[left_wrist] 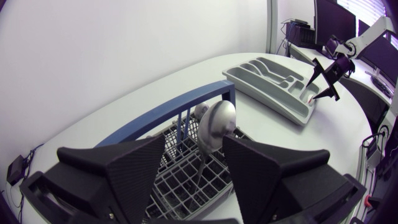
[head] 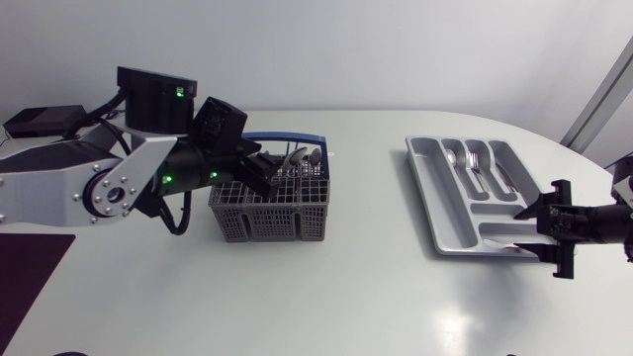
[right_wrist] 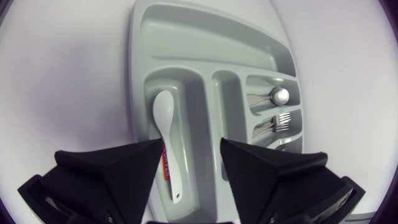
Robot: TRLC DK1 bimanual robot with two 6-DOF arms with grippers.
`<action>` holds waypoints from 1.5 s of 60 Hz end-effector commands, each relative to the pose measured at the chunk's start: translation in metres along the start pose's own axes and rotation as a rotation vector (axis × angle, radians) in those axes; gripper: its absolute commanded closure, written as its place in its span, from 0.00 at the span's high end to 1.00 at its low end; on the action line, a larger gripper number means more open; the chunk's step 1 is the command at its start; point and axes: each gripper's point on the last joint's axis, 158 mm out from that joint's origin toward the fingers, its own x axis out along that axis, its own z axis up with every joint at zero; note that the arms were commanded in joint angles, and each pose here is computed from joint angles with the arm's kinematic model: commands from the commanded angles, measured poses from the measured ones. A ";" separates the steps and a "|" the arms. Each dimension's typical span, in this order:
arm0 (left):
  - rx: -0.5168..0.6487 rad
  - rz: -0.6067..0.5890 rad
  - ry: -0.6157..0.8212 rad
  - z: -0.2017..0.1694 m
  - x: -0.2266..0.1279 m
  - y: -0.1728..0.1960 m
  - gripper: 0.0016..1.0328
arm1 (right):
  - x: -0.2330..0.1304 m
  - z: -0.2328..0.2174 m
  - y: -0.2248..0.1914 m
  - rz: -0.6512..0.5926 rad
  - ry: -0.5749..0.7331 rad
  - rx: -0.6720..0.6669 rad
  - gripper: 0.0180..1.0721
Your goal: Unload the cutlery basket into the drawer organizer.
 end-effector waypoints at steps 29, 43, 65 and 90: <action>0.120 0.066 -0.043 -0.011 0.004 0.000 0.62 | -0.060 0.176 -0.016 -0.009 -0.281 0.317 0.96; 0.211 0.126 -0.091 -0.026 -0.002 -0.014 0.62 | -0.057 0.231 0.006 0.080 -0.344 0.355 0.96; 0.314 0.225 -0.200 -0.017 -0.004 -0.024 0.62 | -0.037 0.250 0.028 0.124 -0.338 0.373 0.96; 0.323 0.258 -0.210 -0.005 0.023 -0.032 0.62 | -0.037 0.255 0.029 0.118 -0.336 0.368 0.96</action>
